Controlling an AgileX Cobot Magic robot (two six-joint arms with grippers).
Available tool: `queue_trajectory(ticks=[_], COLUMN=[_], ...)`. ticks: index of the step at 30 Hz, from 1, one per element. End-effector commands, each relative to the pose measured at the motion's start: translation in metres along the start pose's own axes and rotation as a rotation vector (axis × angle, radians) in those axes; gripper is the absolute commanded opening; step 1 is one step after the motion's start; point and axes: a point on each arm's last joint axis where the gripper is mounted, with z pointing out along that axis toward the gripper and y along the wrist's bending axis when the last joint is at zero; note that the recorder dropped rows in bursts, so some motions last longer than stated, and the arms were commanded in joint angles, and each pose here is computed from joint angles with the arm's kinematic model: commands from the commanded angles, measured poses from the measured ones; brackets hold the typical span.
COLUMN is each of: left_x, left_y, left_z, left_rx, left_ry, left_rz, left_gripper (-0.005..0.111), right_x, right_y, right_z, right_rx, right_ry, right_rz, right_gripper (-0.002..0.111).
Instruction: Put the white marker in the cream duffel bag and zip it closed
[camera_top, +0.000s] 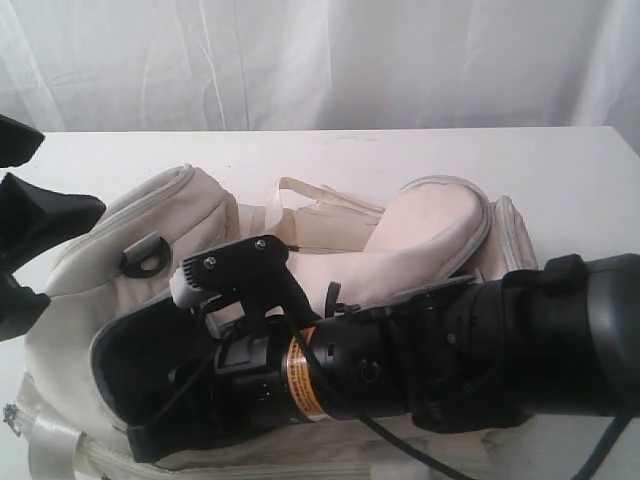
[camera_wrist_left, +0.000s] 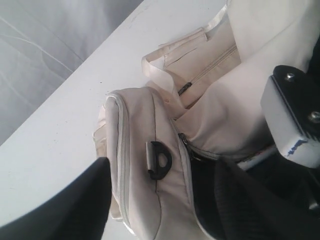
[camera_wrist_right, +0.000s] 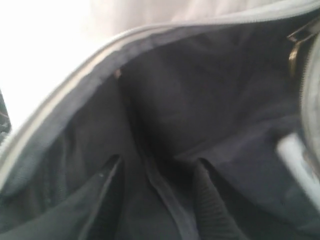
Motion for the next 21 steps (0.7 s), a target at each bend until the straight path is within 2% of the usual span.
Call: queue_trajectory(ticks=[1,10,21], left_x=[0.0,0.0,0.0], left_y=[0.003,0.003,0.003], left_z=[-0.003,-0.003,-0.003], left_rx=[-0.015,-0.015,-0.015], left_ry=[-0.003,-0.004,-0.004], left_rz=[-0.014,-0.018,-0.018], left_gripper=[0.063,0.063,0.063], right_x=[-0.015,-0.033,-0.037], right_y=[0.002,-0.006,-0.014], right_z=[-0.005,-0.004,0.023], right_rx=[0.047,0.205,0.235], right_ry=[-0.037,-0.069,-0.038], right_rz=[-0.056,-0.141,-0.165], right_gripper=[0.042,0.042,0.042])
